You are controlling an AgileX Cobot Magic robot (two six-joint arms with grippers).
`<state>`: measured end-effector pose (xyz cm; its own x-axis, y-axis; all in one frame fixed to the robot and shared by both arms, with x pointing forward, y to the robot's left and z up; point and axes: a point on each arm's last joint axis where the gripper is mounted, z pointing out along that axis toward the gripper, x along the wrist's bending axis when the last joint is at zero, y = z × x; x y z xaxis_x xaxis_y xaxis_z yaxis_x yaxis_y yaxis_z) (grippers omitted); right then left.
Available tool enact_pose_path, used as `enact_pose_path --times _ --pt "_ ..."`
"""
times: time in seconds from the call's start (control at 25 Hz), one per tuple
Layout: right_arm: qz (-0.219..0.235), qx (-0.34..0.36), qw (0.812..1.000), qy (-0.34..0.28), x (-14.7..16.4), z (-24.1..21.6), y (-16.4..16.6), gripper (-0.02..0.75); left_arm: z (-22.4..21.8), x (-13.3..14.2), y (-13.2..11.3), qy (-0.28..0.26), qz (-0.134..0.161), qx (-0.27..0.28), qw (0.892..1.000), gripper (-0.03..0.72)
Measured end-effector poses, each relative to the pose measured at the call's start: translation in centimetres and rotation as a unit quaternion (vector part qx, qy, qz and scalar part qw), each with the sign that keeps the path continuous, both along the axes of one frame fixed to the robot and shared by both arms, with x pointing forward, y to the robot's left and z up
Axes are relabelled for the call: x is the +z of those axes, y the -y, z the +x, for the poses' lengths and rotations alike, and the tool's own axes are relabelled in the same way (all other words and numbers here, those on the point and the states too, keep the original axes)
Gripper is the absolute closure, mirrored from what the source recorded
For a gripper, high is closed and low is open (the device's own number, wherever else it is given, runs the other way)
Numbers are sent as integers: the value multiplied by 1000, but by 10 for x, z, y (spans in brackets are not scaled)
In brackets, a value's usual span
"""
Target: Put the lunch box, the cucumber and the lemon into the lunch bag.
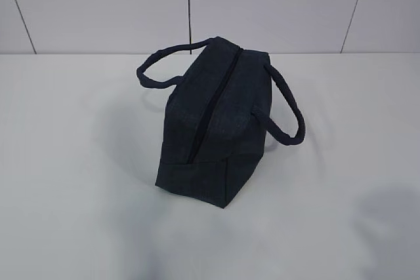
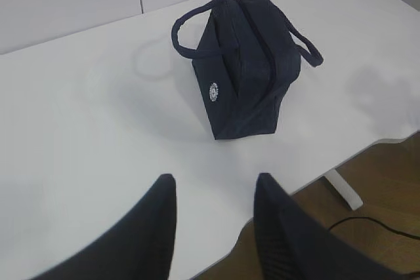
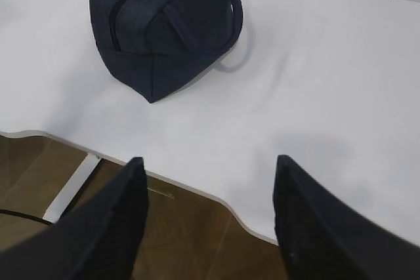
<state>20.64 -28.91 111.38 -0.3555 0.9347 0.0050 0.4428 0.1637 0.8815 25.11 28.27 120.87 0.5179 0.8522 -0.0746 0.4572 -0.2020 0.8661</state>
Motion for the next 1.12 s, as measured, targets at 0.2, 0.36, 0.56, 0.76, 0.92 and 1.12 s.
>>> enact_pose_path --times 0.2,0.36,0.56,0.76,0.92,1.12 --pt "-2 2 1000 5 -27 -9 2 265 -30 -27 -12 25 -10 -11 1000 414" --pt "-20 10 1000 -14 -45 -4 1 265 -45 -57 -19 31 -12 -13 999 420" --pt "-37 9 998 -49 -65 6 0 265 -56 -96 -20 20 -24 -29 999 423" --pt "-49 -1 998 -47 -66 8 3 265 -56 -124 -14 -12 -35 -51 998 427" --pt "-76 -35 996 -43 -66 10 10 265 -46 -141 -9 -36 -20 -53 998 436" --pt "-77 -59 995 -35 -65 12 14 265 -36 -149 -7 -24 -17 -43 999 437"
